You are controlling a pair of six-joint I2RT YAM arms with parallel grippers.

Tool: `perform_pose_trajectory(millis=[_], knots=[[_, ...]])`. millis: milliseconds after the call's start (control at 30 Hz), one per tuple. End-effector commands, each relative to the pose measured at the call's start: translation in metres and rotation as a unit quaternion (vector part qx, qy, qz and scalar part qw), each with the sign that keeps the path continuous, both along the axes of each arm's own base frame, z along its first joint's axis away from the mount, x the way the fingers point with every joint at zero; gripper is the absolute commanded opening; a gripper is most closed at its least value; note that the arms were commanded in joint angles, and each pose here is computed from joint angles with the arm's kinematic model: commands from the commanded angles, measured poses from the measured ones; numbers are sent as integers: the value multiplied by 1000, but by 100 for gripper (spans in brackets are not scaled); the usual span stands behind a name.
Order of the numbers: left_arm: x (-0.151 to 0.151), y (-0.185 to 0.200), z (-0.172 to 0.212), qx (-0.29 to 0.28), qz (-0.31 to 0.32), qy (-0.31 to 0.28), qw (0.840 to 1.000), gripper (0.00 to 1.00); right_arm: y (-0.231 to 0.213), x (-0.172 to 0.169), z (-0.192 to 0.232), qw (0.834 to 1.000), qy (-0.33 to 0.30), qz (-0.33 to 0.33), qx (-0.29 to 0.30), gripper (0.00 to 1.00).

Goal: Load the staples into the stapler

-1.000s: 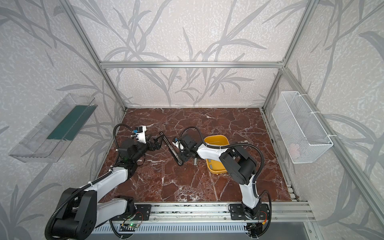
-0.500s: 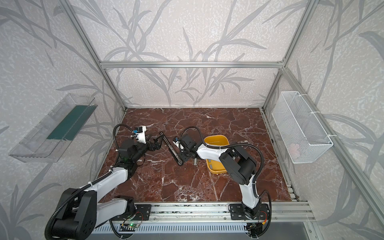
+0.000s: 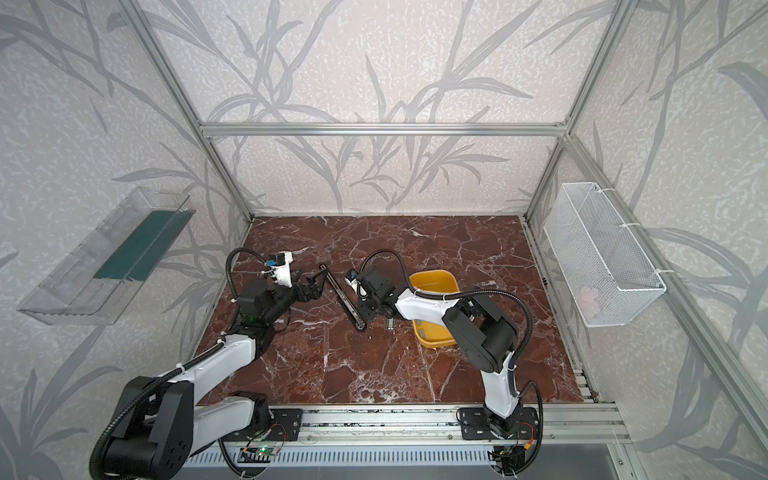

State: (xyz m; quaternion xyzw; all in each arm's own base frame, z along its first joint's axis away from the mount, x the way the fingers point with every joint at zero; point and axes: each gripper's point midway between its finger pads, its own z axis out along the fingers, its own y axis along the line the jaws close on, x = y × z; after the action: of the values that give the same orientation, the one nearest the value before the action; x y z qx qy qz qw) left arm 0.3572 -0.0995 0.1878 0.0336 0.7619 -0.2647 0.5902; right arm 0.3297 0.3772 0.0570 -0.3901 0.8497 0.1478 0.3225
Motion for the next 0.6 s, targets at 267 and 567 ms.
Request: perform_pose_trajectory(millis=[267, 567], knots=[[-3, -1, 9, -8, -3, -17, 1000, 99, -2, 5, 2, 1000, -26, -11, 5, 1], [-3, -1, 9, -8, -3, -18, 1000, 99, -5, 6, -4, 1000, -26, -16, -1, 1]])
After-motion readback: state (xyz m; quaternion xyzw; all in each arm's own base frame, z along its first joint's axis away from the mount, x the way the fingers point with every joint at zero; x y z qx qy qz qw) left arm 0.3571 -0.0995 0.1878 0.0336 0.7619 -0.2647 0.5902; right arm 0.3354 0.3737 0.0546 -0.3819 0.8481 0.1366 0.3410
